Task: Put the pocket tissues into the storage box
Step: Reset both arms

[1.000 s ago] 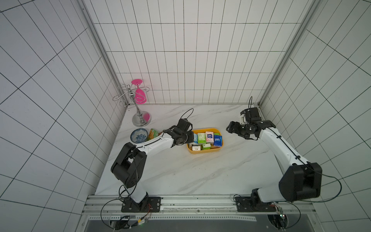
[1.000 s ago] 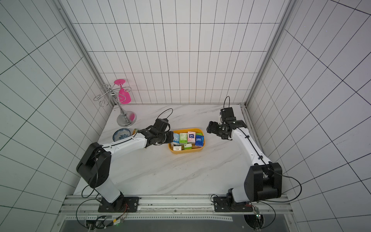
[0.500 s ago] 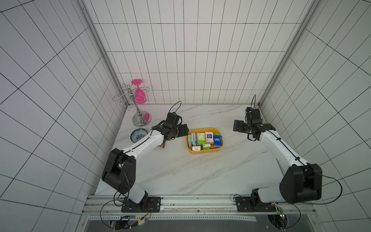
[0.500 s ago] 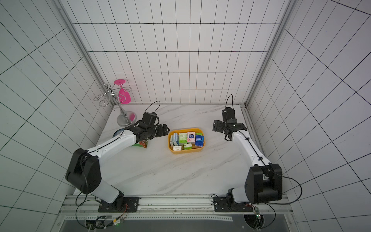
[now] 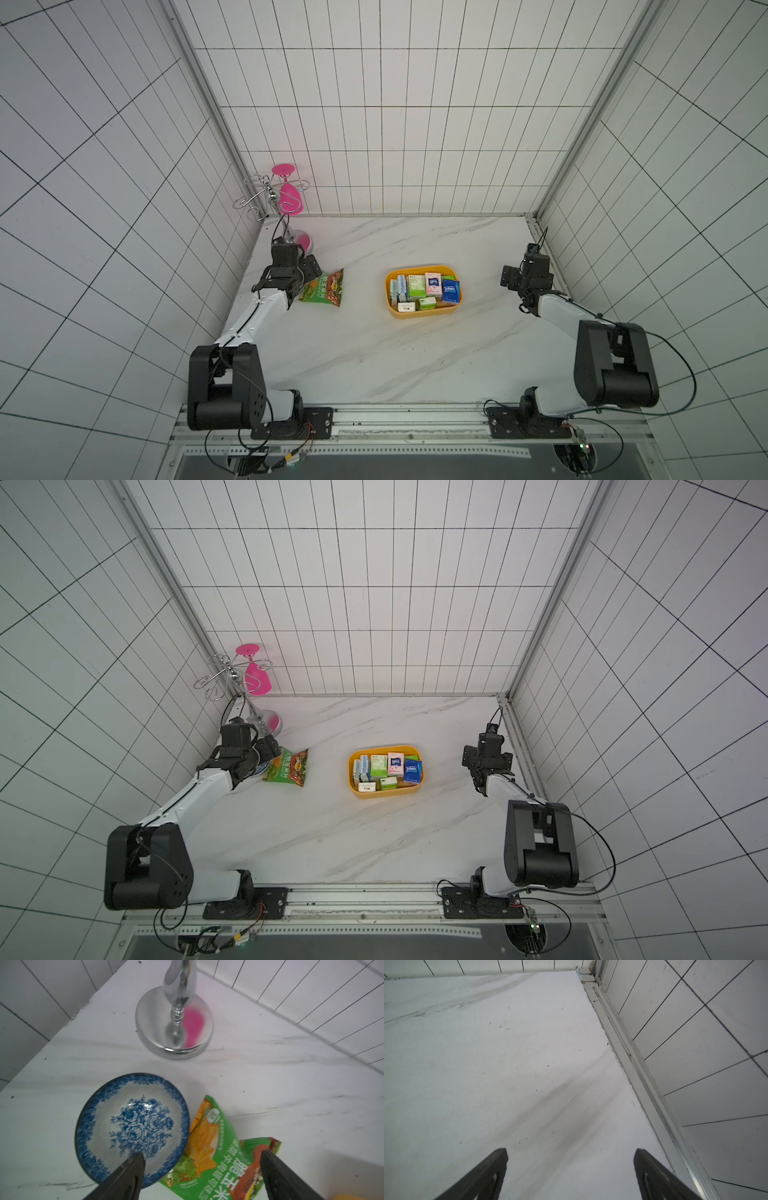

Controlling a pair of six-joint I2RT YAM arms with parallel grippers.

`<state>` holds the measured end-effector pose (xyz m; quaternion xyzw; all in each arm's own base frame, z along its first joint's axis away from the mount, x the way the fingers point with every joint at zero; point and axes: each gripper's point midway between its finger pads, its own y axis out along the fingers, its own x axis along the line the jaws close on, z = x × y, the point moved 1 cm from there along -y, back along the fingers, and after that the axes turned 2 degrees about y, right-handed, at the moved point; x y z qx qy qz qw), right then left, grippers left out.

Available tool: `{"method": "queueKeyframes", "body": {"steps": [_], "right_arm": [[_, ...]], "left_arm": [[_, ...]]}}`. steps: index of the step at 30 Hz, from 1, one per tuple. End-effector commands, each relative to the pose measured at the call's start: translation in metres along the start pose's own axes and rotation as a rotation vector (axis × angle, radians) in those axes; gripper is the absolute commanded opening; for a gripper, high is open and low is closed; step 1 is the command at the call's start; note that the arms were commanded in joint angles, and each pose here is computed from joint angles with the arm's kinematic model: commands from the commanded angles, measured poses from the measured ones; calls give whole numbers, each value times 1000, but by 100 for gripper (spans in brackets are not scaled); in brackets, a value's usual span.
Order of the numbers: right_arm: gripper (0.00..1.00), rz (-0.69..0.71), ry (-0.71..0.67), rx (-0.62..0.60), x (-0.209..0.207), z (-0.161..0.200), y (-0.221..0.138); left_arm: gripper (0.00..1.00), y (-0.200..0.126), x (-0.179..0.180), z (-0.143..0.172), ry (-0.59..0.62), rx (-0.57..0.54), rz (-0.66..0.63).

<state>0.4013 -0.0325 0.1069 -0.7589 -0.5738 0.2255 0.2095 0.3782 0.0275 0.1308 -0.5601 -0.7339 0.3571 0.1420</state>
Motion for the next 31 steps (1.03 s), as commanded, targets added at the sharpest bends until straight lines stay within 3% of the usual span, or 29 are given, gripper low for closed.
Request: {"method": "queueKeyframes", "body": {"steps": [1, 3, 7, 12, 14, 18, 21, 31], "right_arm": [[99, -15, 69, -144, -4, 1, 1], [99, -3, 108, -230, -10, 5, -6], [99, -115, 68, -268, 6, 10, -5], [99, -110, 65, -262, 5, 13, -5], [99, -116, 64, -245, 5, 14, -5], [99, -114, 64, -248, 5, 14, -5], [99, -115, 66, -249, 5, 14, -5], [99, -125, 65, -246, 6, 14, -5]], "left_arm": [[90, 5, 15, -20, 99, -192, -82], [91, 12, 18, -17, 117, -232, -88], [91, 25, 16, -17, 125, -311, -52], [91, 36, 5, -25, 149, -389, 38], [97, 35, -4, -17, 207, -382, 60], [98, 19, -2, -4, 211, -551, 61], [98, 29, -1, -7, 196, -446, 32], [98, 28, -1, -7, 198, -457, 32]]}}
